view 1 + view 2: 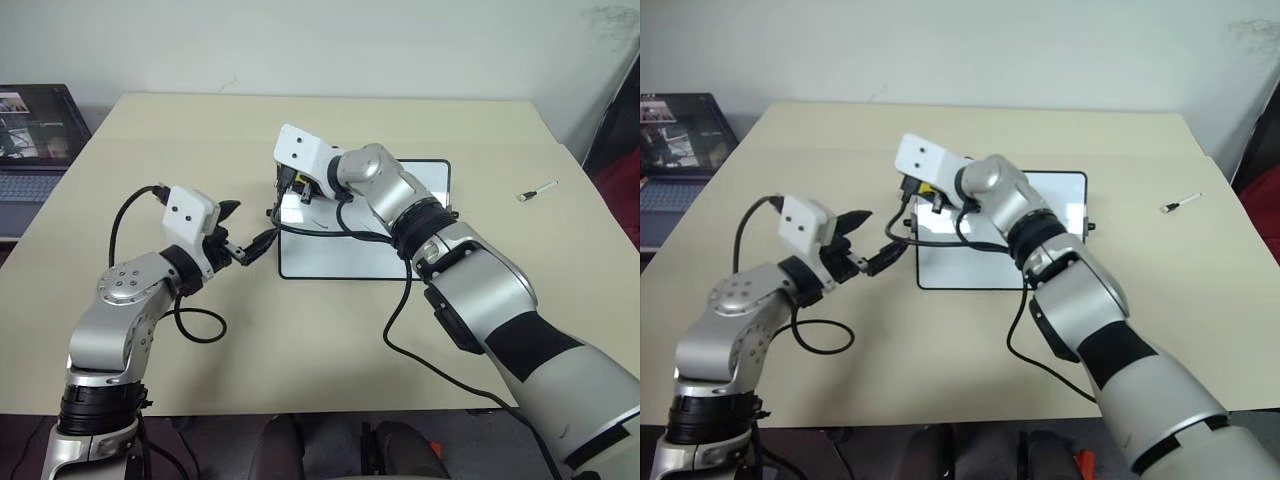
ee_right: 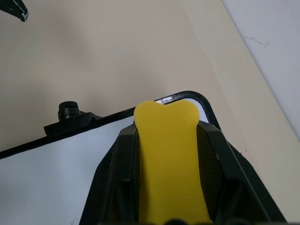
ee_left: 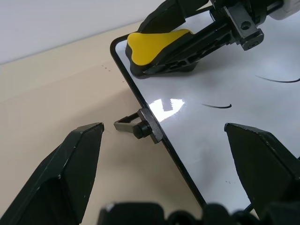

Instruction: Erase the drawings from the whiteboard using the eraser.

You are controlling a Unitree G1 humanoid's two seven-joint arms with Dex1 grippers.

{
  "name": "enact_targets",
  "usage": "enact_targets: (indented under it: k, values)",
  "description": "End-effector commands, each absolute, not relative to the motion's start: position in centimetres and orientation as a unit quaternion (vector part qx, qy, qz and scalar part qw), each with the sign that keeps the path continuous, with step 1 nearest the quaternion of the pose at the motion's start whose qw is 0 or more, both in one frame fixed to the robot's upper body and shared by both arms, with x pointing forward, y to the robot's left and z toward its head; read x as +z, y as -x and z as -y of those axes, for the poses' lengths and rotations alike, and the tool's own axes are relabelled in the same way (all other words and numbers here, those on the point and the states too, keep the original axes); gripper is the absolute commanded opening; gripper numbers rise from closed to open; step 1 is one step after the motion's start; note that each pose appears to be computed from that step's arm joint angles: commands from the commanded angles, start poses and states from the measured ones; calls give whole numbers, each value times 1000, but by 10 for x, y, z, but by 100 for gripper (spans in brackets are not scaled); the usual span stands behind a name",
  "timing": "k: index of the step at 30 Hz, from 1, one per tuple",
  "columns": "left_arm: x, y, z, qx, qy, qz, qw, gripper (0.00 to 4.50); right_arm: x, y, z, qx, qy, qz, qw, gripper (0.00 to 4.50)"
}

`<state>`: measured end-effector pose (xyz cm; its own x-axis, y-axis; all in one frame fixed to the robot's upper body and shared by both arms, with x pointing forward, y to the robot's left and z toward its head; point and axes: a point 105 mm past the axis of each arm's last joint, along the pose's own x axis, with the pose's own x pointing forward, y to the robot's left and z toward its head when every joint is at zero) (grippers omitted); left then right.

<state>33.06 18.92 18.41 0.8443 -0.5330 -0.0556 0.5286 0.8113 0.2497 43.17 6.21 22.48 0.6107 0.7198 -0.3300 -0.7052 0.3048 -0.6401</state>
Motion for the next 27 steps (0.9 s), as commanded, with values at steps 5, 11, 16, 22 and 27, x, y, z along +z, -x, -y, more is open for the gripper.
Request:
enact_targets:
  k: [5,11,16,22,27]
  values:
    - [195,-329,-183,-289,-138,35,947,450,235,-431,-58,456,323,-1,829,130]
    - [194,-330,-181,-293,-141,35,945,450,249,-431,-64,446,310,19,840,130]
    - [194,-330,-181,-294,-141,35,945,450,244,-438,-58,410,356,22,839,130]
    - [193,-331,-179,-296,-140,34,944,450,232,-440,-52,408,392,-6,824,130]
    - [193,-331,-177,-300,-140,34,943,450,208,-442,-39,415,394,-56,818,130]
